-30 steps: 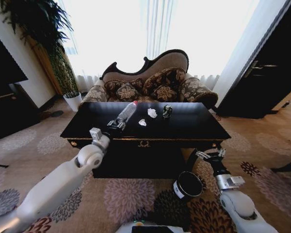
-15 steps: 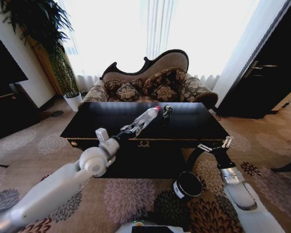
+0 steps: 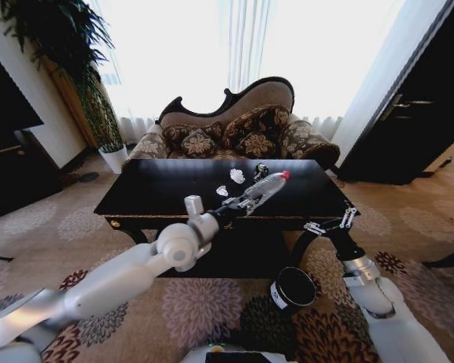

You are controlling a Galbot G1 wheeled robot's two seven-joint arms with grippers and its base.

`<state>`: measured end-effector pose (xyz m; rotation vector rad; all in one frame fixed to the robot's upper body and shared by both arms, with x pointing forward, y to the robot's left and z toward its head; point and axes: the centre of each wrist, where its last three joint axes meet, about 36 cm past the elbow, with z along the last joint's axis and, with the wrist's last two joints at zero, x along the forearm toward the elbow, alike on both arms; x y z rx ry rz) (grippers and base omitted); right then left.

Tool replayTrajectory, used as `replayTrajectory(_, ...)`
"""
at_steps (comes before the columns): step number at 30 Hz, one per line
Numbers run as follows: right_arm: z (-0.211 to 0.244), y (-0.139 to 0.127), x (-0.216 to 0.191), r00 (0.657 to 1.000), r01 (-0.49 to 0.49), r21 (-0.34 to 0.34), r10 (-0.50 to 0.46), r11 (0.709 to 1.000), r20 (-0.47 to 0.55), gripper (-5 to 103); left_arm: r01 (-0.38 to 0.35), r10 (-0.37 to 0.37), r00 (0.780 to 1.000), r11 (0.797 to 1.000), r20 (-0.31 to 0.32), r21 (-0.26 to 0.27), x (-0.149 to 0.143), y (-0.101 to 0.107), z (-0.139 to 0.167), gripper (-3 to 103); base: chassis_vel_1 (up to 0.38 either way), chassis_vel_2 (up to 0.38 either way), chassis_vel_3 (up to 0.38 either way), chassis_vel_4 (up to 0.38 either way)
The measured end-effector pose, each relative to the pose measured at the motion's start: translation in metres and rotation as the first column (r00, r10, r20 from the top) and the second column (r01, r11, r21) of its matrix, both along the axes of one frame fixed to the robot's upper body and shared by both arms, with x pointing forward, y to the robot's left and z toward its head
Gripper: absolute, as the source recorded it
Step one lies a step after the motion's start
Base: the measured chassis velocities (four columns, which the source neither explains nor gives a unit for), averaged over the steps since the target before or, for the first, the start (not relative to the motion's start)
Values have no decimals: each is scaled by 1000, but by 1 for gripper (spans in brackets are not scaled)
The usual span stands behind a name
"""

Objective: Move to the front of the table and place the trash on the table into the trash bin.

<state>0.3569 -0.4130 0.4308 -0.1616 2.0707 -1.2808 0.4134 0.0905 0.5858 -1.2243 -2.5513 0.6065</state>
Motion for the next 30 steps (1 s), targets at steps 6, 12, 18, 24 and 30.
replayTrajectory(6,-3,3,3,1000,-16,-48,17,999,5,100,61,-61,998,998,-27,-3,-7,-30,0,39,0,0,0,0)
replayTrajectory(12,-10,-1,4,1000,-7,-45,7,999,5,100,128,-127,990,992,-60,14,-23,-51,-4,39,0,0,0,0)
replayTrajectory(18,-13,-1,2,1000,3,-30,-3,1000,5,100,176,-175,981,984,-79,12,-37,-65,-4,39,0,0,0,0)
replayTrajectory(24,-14,-1,1,1000,7,-16,-6,1000,9,90,192,-190,977,981,-98,7,-47,-65,-4,39,0,0,0,0)
replayTrajectory(30,-16,1,0,1000,6,3,-6,1000,6,63,181,-180,976,984,-121,-5,-54,-60,-10,37,0,0,0,0)
